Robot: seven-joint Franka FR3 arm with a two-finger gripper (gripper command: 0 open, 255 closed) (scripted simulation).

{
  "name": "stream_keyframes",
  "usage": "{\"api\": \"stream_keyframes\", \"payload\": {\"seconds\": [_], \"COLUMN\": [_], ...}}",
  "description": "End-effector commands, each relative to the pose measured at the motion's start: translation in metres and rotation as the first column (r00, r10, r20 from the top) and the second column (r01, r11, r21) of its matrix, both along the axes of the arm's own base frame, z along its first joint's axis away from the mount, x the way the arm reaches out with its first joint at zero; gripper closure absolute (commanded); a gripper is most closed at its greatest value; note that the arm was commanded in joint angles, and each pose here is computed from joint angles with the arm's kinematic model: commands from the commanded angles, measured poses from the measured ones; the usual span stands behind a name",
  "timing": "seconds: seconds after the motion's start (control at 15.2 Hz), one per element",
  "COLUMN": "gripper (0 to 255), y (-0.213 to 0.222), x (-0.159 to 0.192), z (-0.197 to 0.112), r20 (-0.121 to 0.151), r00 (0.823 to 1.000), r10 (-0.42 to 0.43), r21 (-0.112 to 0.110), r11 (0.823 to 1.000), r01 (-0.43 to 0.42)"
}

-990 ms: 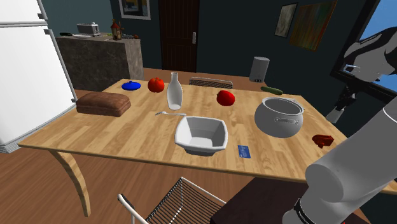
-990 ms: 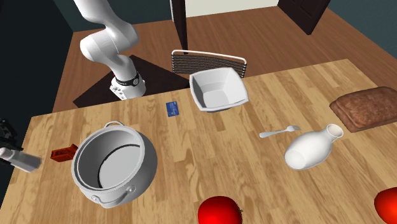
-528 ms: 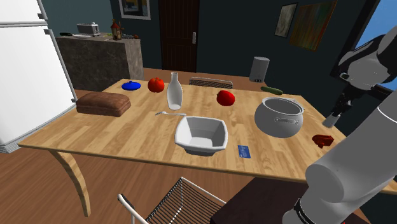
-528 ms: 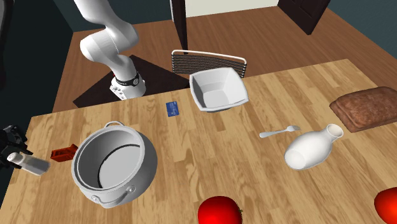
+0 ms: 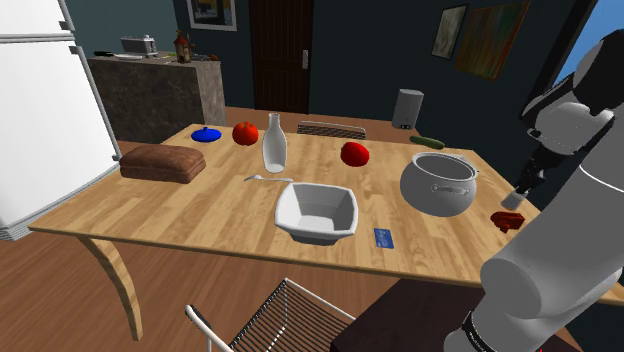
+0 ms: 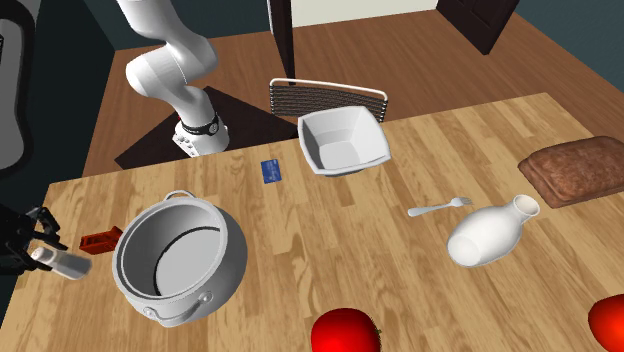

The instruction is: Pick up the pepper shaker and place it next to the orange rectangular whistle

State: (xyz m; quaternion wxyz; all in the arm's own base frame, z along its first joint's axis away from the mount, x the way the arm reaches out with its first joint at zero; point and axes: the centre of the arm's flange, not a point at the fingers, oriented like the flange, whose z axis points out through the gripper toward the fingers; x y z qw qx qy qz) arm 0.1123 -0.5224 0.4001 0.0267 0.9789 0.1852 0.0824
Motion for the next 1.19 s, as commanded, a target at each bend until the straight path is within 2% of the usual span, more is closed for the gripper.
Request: {"api": "stream_keyframes", "payload": {"seconds": [0.0,0.2,0.73,0.79,1.12], "gripper": [255,255,255,0,0], "y": [0.0,0.0,0.0,0.0,0.0], "x": [0.0,0.0,0.0,0.0,0.0], "z": [-0.01,-0.028,-0.028,-0.028,-0.028], "r20": [0.0,0.0,0.0,0.0,0.0], "r00": [1.0,1.0,1.0,1.0,1.0], "r10": [0.0,0.0,0.0,0.0,0.0], "r21": [-0.001,-0.001,-0.001,-0.001,-0.001], "r11": [1.0,1.0,1.0,1.0,1.0], "r01": [0.0,0.0,0.0,0.0,0.0]}}
